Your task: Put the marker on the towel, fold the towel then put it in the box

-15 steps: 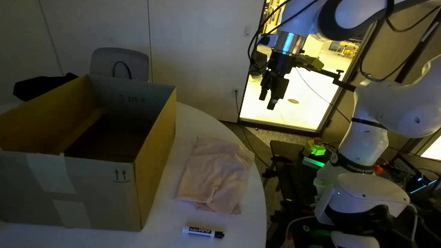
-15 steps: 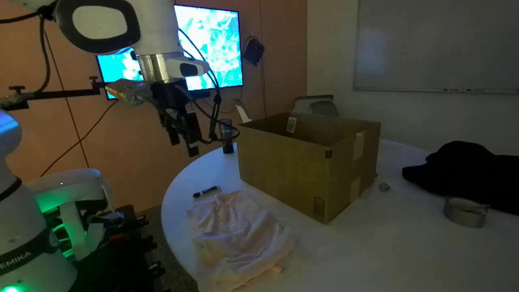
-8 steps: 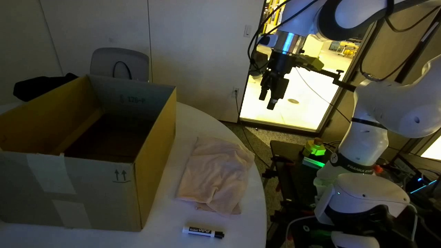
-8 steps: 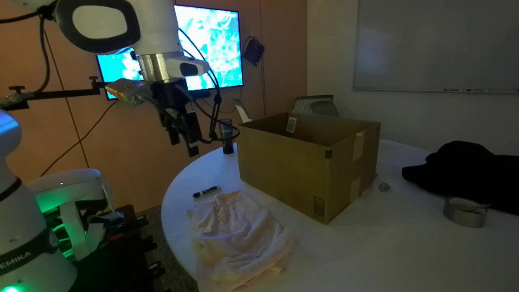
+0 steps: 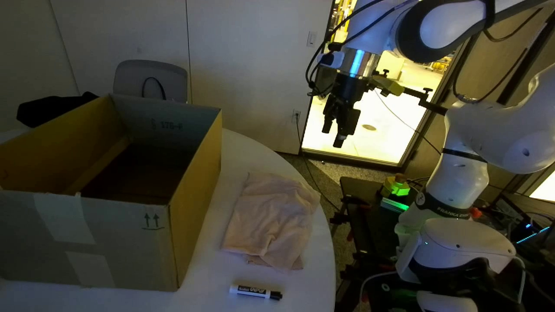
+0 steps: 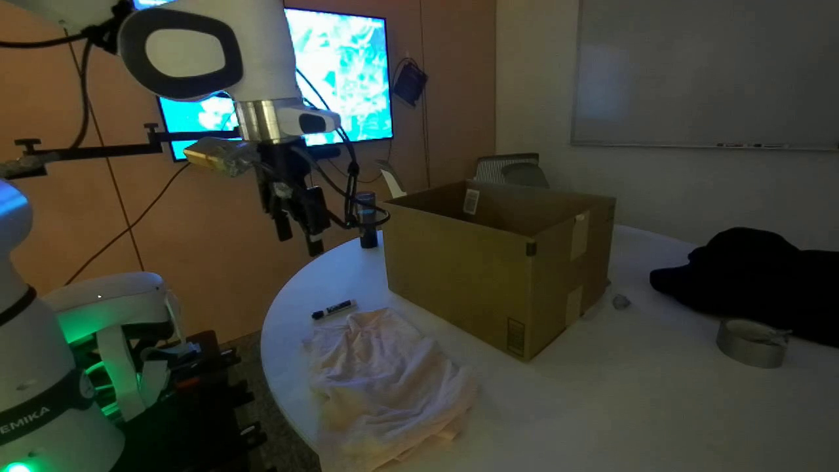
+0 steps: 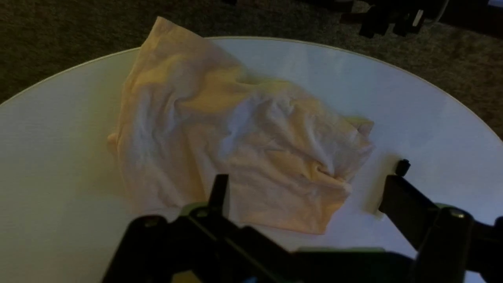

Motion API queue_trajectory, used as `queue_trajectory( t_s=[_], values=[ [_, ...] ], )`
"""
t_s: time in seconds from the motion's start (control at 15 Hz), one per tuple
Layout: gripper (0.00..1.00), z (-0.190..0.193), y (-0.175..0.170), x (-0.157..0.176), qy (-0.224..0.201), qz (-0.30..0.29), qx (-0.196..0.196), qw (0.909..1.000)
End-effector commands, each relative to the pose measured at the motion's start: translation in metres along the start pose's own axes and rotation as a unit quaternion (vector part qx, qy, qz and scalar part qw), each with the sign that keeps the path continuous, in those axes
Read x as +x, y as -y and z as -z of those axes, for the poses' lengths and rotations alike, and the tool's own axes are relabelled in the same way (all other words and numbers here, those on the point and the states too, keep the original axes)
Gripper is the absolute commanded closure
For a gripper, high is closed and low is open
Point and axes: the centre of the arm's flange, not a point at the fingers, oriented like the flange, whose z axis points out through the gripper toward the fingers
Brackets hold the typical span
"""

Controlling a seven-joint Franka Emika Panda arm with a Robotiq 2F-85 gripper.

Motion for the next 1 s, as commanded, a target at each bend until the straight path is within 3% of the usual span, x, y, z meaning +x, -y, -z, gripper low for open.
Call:
queue_trajectory(
  t_s=[0.0,0.4,0.93],
  values=[
    [0.00,-0.037,0.043,0.036,-0.002,0.035,-0.017,0.9992],
    [0.00,-0.094,0.117,0.075,-0.003,0.107,-0.016,0.9941],
    [0.00,-0.149,0.211,0.091,0.019,0.185,0.025,0.9822]
  ],
)
